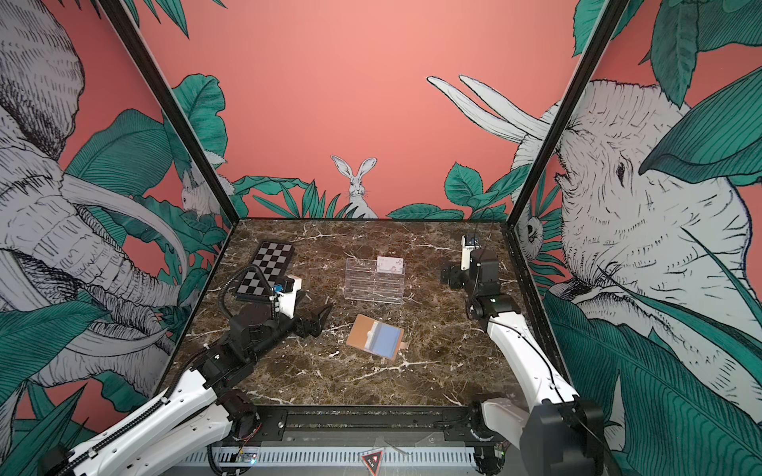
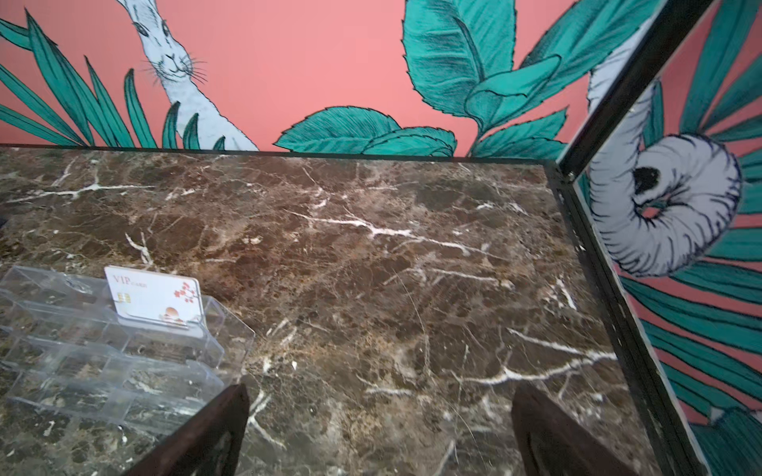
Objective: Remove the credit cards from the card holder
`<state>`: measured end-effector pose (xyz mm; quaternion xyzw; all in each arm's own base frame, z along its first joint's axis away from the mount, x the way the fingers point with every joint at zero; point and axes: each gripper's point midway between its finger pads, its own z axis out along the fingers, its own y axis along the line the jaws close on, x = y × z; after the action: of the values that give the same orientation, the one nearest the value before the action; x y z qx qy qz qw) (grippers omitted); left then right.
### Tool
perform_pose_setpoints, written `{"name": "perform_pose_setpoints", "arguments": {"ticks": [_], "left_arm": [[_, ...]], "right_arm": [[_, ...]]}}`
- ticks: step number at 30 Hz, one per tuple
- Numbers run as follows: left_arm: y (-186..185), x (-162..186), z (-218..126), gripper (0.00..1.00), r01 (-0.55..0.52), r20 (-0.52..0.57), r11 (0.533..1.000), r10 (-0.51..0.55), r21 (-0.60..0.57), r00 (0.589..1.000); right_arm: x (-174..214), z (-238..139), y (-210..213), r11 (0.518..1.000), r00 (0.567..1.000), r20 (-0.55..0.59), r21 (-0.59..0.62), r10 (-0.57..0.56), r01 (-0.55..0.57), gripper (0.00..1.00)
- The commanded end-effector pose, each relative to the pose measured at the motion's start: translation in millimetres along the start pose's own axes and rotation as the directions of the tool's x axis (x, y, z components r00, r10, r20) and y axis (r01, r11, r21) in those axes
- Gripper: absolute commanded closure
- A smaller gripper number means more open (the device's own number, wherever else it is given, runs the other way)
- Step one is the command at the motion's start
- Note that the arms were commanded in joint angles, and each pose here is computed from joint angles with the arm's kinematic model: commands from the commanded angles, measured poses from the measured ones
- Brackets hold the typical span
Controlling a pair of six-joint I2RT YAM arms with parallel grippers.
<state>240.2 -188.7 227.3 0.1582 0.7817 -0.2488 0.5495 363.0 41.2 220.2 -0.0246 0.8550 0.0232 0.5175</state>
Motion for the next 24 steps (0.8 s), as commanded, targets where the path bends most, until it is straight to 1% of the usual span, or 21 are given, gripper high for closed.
{"name": "perform_pose_setpoints", "arguments": {"ticks": [1, 2, 6, 10, 16, 20, 24], "left_arm": [[17, -13, -2, 0.01, -0.008, 0.037, 0.995, 0.012, -0.102, 0.999], [29, -15, -3, 0.01, -0.004, 0.040, 0.989, 0.010, -0.150, 0.999], [42, -15, -3, 0.01, -0.028, 0.027, 0.979, 0.034, -0.203, 0.999], [66, -8, -3, 0.01, -0.036, 0.005, 0.948, 0.040, -0.315, 0.999], [99, -7, -3, 0.01, -0.009, 0.064, 0.904, 0.040, -0.428, 0.997], [125, -5, -3, 0.01, -0.043, 0.049, 0.852, 0.081, -0.521, 0.996], [151, -6, -4, 0.01, -0.118, 0.030, 0.794, 0.169, -0.597, 0.985]], "right_arm": [[6, -16, -15, 0.997, 0.997, 0.063, 0.057, 0.043, -0.046, 0.02], [12, -20, -18, 0.996, 0.996, 0.072, 0.070, 0.051, -0.056, 0.02], [35, -34, -27, 0.991, 0.992, 0.101, 0.095, 0.081, -0.091, 0.02], [56, -41, -33, 0.986, 0.986, 0.132, 0.115, 0.102, -0.117, 0.02], [75, -40, -37, 0.985, 0.988, 0.130, 0.139, 0.084, -0.102, 0.02], [85, -34, -38, 0.987, 0.992, 0.114, 0.146, 0.055, -0.071, 0.02], [92, -27, -40, 0.986, 0.995, 0.091, 0.156, 0.037, -0.051, 0.02]]}}
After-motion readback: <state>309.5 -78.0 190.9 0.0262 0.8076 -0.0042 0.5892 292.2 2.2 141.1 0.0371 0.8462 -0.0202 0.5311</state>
